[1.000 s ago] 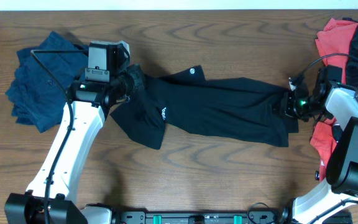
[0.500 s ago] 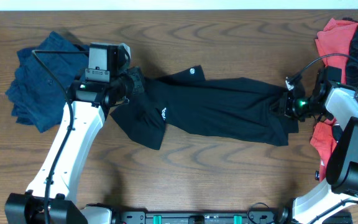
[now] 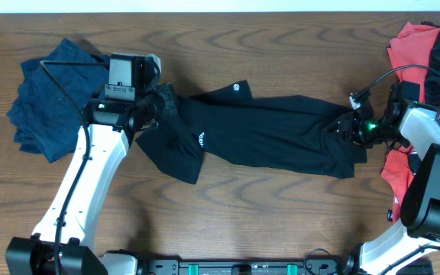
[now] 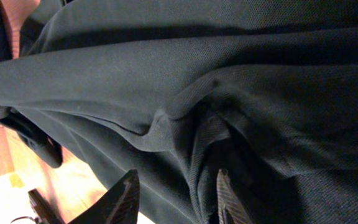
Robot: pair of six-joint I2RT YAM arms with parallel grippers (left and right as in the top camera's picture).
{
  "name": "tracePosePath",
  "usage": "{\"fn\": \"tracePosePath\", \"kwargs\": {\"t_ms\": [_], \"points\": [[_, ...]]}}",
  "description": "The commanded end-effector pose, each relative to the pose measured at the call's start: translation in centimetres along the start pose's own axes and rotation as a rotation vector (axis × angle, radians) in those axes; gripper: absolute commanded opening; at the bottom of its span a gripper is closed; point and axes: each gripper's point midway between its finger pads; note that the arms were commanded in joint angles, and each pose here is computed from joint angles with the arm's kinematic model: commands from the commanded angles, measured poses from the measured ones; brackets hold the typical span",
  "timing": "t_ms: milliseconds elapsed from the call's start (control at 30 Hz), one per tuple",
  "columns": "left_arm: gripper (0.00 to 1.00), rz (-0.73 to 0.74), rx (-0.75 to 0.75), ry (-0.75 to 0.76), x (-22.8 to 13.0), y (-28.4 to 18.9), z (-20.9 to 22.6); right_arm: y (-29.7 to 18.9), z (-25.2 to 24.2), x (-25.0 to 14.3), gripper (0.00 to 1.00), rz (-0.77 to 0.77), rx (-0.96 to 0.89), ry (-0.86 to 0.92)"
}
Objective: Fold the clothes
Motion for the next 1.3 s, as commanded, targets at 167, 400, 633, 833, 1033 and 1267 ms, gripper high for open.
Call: {"fn": "tracePosePath", "kwargs": {"t_ms": [167, 400, 633, 833, 1033, 1267], "points": [[0.06, -0.012, 0.006, 0.016, 0.3, -0.2, 0.1, 0.2, 0.1, -0.2, 0.39, 0.003, 0.027, 0.009], [0.06, -0.011, 0.006, 0.016, 0.2, -0.2, 0.1, 0.1, -2.2, -1.7, 0.37, 0.073, -0.117, 0.072], [0.06, -0.012, 0.006, 0.016, 0.3, -0.2, 0.1, 0.4, -3.0, -2.6, 0.29, 0.098, -0.164, 0.083], [0.06, -0.012, 0.006, 0.016, 0.3, -0.2, 0.1, 0.6, -3.4, -2.9, 0.29, 0.106, -0.175, 0.084], [0.06, -0.012, 0.006, 0.017, 0.3, -0.2, 0.1, 0.7, -3.3, -2.2, 0.29, 0.081, -0.168, 0.09], [0.06, -0.012, 0.006, 0.017, 0.3, -0.2, 0.1, 1.2, -2.2, -1.3, 0.29, 0.047, -0.118, 0.067]]}}
Point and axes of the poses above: each gripper's point midway between its finger pads, its own y axis out along the fingers, its own z axis along the line the jaws close on, x = y × z, and after that the axes turned 10 degrees about -y, right-handed
